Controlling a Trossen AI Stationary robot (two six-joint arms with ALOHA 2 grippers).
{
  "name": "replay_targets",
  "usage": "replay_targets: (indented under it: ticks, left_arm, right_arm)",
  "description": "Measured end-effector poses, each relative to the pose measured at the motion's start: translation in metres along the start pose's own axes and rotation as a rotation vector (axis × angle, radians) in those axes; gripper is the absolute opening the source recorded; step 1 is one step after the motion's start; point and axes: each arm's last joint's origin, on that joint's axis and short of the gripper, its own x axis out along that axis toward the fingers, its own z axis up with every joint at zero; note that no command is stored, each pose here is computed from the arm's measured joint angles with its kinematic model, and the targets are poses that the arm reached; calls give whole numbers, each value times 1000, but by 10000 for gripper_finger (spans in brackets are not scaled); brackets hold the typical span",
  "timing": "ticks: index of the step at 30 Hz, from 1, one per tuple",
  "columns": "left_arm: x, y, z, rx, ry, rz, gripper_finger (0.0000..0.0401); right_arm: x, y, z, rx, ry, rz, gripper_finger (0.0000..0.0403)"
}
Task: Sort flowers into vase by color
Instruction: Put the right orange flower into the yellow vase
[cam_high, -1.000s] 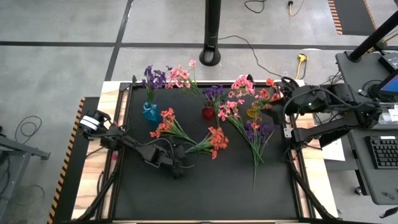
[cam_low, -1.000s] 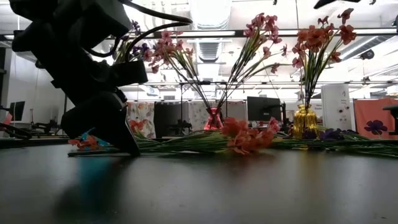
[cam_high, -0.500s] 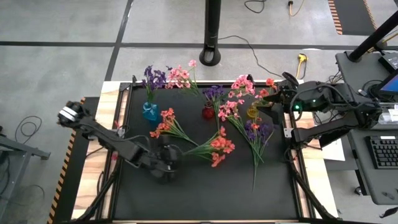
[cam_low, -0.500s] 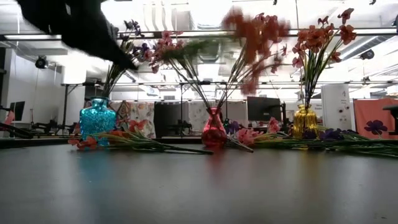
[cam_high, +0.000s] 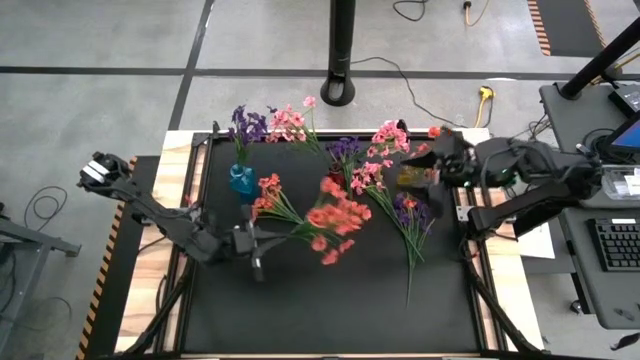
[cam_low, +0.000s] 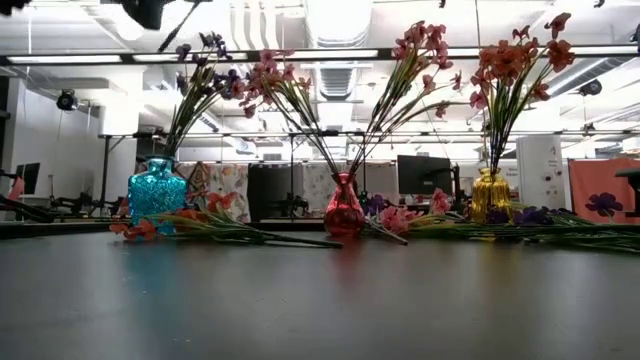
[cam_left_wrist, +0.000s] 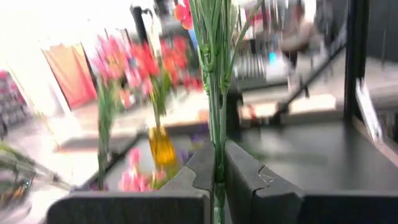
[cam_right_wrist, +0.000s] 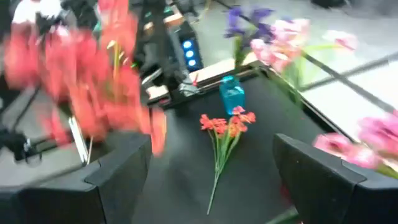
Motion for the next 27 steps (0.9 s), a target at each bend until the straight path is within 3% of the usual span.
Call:
replay_targets:
  ticks: [7,18,27]
  left_arm:
    - [-6,8,9,-77,-224,36,0]
    - [17,-15,24,-31,-241,18,0]
    - [33,-29,32,38,-217,83,0]
  right_arm:
    - [57,39,-9,-195,11,57,325]
    - [139,78,-28,-325,-78,93,325]
    - [172,93,-33,-377,-201,128,325]
